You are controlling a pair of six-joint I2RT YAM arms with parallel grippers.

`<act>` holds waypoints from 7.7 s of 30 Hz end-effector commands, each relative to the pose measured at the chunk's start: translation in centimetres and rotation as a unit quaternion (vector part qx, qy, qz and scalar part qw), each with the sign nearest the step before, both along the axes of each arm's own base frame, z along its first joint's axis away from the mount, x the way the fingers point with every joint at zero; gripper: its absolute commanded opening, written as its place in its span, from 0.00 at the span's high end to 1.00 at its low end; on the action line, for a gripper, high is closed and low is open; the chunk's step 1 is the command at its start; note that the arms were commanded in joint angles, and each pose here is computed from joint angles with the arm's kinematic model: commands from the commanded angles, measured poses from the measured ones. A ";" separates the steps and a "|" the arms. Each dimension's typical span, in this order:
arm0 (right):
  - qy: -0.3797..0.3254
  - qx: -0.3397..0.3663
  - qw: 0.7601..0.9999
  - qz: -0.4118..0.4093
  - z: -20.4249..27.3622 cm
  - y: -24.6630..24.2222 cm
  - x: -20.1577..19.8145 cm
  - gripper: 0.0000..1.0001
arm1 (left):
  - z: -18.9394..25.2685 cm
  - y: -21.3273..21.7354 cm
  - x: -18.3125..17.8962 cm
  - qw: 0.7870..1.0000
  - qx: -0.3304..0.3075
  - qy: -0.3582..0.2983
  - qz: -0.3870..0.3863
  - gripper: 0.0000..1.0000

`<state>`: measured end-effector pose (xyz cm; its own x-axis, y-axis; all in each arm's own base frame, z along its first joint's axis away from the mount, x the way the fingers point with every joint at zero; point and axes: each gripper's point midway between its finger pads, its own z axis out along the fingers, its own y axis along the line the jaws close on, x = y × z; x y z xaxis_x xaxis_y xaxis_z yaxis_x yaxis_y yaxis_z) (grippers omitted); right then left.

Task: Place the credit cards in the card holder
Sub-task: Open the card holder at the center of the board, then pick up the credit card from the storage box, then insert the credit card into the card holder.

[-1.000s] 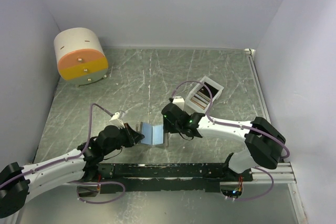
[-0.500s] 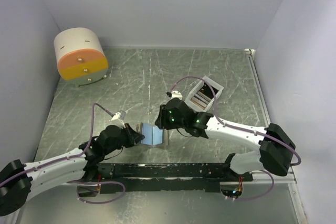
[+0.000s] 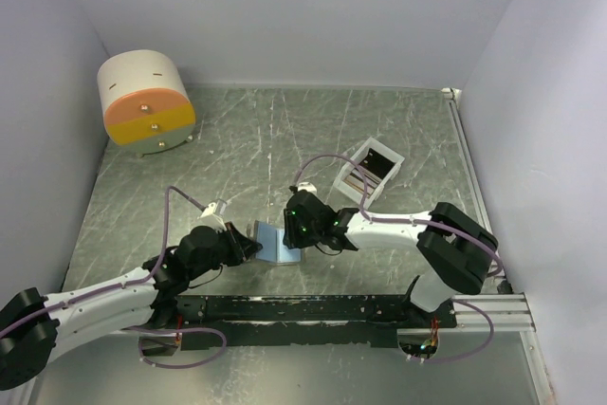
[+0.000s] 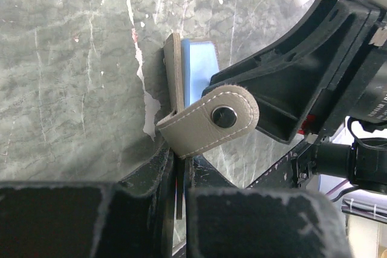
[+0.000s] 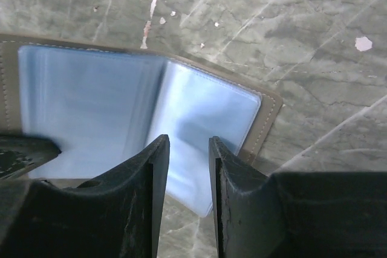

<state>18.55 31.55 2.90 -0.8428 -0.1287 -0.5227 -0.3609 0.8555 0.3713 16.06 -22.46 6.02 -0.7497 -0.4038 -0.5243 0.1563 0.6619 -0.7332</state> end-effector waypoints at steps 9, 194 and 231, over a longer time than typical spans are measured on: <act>-0.102 -0.044 0.993 0.034 3.9 -0.7 2.8 0.64 | 1.4 -0.7 -0.2 0.999 -0.022 -0.017 -0.017 0.92; -0.075 0.180 0.979 -0.060 13.5 -0.4 1.0 1.00 | 0.1 -0.5 0.2 1.000 -0.016 0.009 0.007 0.73; -0.013 0.067 0.993 -0.093 1.3 -3.1 -0.3 1.00 | -1.3 2.1 -0.5 0.999 0.030 0.017 0.032 0.86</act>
<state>17.89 29.50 4.80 -0.8419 0.1080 -0.5287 -0.2136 0.8330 0.5103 15.35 -20.36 4.45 -0.7507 -0.4231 -0.5074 0.0780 0.7059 -0.7040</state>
